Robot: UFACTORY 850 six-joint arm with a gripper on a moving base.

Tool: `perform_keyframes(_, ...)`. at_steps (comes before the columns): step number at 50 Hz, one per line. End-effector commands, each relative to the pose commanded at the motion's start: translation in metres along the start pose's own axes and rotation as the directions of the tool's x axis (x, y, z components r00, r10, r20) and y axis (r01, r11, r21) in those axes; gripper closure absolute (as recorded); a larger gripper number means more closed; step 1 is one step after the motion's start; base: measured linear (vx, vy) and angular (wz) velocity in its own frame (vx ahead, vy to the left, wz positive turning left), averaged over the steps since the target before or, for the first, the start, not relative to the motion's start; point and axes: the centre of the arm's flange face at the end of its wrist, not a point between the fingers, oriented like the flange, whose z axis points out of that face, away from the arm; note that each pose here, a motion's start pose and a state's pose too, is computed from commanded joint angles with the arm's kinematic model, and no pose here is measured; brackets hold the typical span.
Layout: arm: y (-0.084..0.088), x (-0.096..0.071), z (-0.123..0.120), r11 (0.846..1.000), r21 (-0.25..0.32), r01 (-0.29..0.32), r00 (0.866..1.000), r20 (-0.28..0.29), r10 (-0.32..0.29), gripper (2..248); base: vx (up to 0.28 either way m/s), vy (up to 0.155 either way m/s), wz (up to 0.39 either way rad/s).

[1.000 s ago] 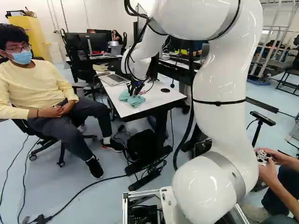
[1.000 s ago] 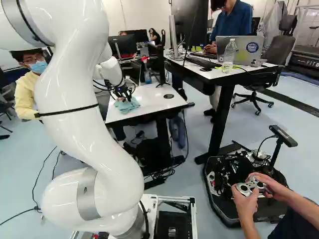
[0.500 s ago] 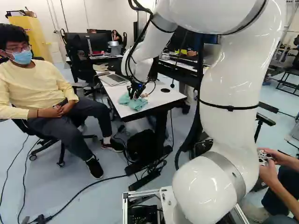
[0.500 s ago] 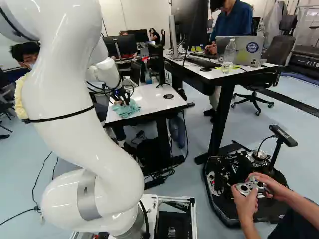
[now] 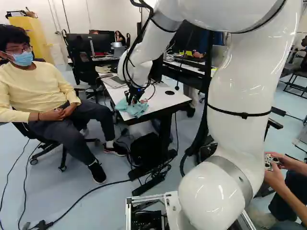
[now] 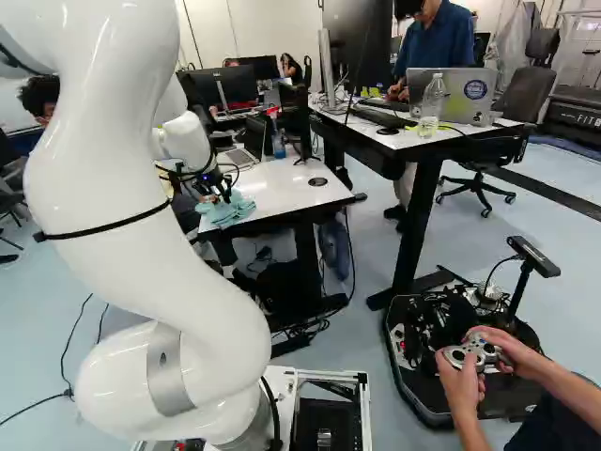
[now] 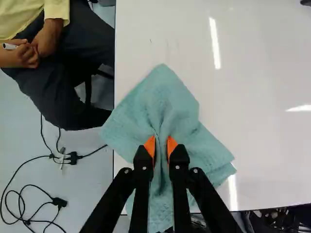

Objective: Clean the table with the green towel

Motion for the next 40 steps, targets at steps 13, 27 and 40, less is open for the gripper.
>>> perform_keyframes(13,-0.014,0.013,0.009,1.000,0.012,0.020,1.000,-0.007,-0.020,199,0.000,0.000,0.000)
perform_keyframes(27,-0.015,0.015,0.010,1.000,0.013,0.022,1.000,-0.008,-0.022,199,0.000,0.000,0.000)
perform_keyframes(40,-0.015,0.018,-0.004,1.000,0.015,0.023,0.999,-0.030,-0.022,199,0.000,0.000,0.000)
